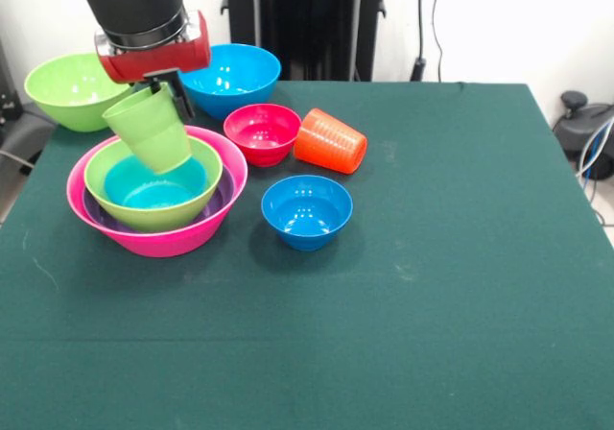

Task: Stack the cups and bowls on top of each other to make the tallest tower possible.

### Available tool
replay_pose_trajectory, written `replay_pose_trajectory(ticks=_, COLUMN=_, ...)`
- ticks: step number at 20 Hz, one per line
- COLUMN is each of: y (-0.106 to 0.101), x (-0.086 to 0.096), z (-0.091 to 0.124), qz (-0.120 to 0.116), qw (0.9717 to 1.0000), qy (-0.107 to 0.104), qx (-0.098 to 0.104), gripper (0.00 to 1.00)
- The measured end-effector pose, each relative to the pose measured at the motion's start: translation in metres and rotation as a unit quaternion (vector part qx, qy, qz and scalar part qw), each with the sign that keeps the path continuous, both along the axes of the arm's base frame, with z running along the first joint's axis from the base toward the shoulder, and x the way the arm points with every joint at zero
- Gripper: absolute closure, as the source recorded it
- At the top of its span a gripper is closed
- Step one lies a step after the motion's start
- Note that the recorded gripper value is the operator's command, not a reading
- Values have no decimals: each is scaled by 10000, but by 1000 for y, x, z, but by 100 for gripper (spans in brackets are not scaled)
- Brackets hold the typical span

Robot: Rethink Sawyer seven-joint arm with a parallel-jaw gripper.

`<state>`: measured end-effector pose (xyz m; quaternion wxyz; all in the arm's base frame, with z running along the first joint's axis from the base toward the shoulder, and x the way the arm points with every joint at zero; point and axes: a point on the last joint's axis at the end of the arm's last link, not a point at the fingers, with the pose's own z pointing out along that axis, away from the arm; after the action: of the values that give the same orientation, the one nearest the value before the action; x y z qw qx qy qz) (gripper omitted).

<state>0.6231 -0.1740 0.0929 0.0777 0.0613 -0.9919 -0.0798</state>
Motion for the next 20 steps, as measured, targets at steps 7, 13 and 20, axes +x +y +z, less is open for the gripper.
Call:
replay_pose_trajectory(ticks=7, y=1, x=6, z=2, qz=13, qw=10000, qy=-67, qx=10, gripper=100)
replay_pose_trajectory(ticks=13, y=3, x=11, z=-3, qz=-12, qw=9999, qy=-88, qx=93, gripper=100)
replay_pose_trajectory(ticks=20, y=3, x=9, z=-11, qz=-50, qw=9998, qy=-48, qx=185, gripper=100)
